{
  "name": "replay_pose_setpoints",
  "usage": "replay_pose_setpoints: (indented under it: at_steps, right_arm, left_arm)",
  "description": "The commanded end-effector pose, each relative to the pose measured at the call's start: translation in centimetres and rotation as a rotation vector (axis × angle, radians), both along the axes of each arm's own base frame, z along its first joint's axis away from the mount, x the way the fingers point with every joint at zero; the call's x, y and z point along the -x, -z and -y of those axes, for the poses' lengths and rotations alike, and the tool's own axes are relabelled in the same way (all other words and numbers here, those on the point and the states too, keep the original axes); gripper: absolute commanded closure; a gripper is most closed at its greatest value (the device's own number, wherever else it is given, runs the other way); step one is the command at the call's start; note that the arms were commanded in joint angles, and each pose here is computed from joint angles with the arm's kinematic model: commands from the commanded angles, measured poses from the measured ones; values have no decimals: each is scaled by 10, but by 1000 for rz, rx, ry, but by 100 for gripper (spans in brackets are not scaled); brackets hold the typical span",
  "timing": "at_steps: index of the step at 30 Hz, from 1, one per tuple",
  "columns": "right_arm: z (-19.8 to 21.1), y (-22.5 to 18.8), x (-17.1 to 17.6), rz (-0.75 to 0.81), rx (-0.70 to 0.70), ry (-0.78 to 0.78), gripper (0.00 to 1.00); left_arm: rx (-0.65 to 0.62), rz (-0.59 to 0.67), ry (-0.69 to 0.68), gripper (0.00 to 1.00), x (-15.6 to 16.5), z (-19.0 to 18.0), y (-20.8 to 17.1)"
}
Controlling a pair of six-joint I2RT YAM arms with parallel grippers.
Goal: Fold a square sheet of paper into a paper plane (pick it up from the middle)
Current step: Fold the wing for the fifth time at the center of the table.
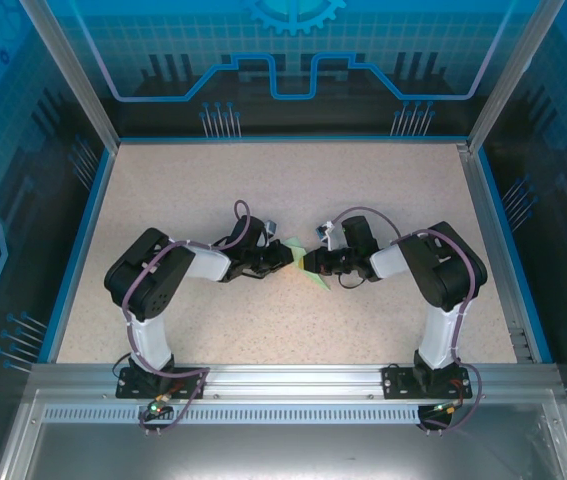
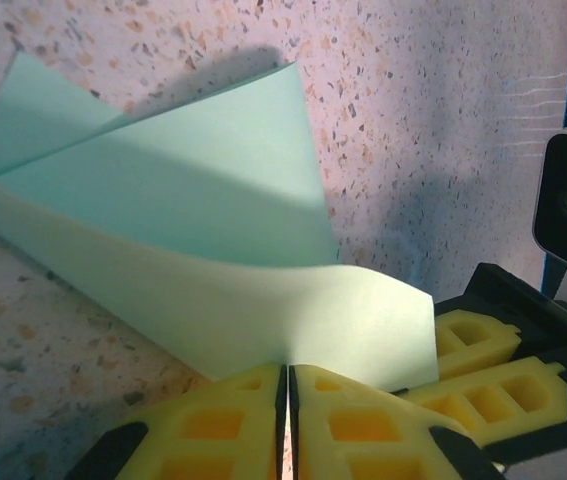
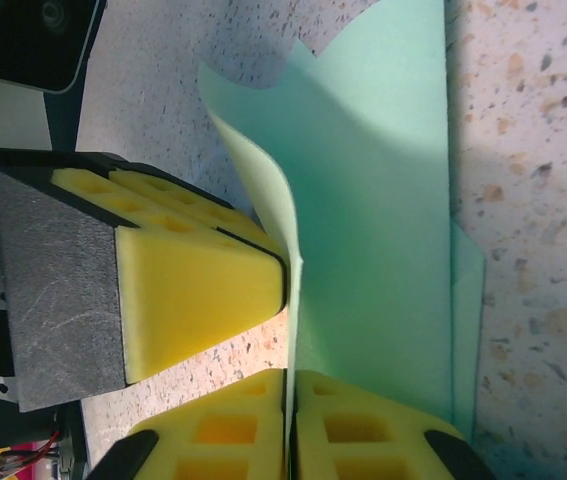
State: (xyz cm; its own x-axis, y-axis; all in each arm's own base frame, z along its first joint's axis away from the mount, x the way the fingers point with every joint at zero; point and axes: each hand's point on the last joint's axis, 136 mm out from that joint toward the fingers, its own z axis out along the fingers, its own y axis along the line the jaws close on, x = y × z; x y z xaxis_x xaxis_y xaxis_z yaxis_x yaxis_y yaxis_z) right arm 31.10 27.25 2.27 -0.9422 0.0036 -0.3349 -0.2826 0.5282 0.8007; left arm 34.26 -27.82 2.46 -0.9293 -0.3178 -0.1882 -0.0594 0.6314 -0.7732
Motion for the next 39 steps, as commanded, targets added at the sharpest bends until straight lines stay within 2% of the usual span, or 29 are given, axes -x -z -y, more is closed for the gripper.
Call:
replay_pose_setpoints:
  at_steps: [1,17,29,39]
  right_arm:
    - [8,-1,1,-37,10,16,87]
    - [15,-21,2,-31,14,39,74]
    - [37,-23,16,16,147,59,69]
    - [37,-24,35,123,268,-35,67]
  left_arm:
    - [-16,2,13,86,-4,0,3]
    - [-17,-8,17,86,-7,2,4]
    - [-7,-3,26,86,-9,5,-1]
    - [0,1,32,86,-11,7,-4]
